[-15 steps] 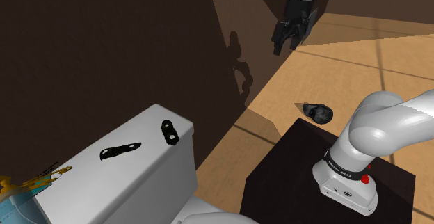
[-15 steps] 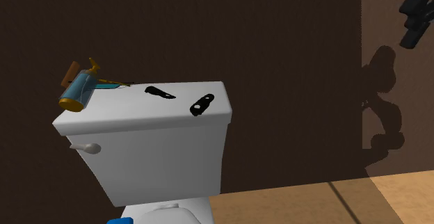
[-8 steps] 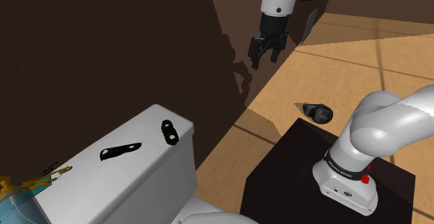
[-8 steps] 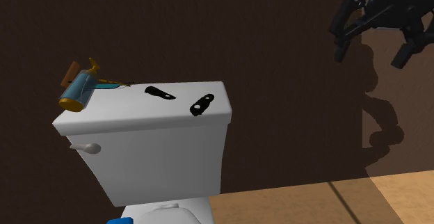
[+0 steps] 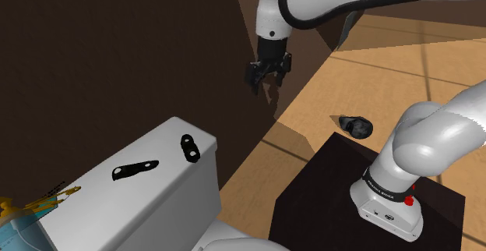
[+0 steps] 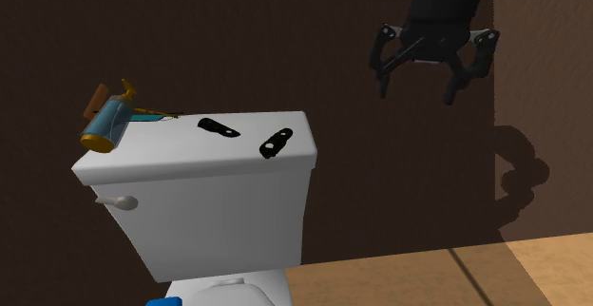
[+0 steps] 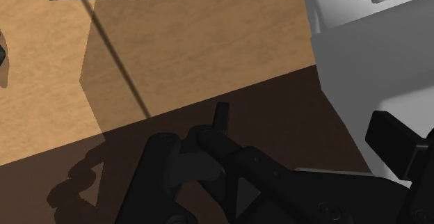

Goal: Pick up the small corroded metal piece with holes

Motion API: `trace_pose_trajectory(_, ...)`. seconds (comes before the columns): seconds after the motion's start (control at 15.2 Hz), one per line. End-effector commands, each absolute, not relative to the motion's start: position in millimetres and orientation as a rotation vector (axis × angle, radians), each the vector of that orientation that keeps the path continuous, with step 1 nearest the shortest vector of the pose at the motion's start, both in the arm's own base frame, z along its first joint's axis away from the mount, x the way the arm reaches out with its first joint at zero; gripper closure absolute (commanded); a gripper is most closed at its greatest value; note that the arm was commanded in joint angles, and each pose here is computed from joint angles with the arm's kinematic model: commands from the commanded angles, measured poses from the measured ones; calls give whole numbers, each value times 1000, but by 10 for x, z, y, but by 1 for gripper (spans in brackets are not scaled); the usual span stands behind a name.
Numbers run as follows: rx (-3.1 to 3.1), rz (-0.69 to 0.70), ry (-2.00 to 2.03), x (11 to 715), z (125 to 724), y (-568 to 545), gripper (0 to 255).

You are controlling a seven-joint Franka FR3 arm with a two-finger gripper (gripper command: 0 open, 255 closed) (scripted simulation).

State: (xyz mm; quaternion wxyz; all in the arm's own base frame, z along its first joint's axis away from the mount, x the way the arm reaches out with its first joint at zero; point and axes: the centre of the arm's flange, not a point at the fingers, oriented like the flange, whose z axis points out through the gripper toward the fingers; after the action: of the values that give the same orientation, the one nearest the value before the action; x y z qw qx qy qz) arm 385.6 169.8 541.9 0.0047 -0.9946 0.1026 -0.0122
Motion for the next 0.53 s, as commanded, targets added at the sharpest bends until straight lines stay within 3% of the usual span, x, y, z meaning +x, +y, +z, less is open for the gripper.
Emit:
trace_pose_trajectory(0.0, -3119, -39, 336, 3951, 5321, 1944, 0)
trace_pose_trajectory(0.46, -3134, -39, 381, 4318, 4956, 2744, 0)
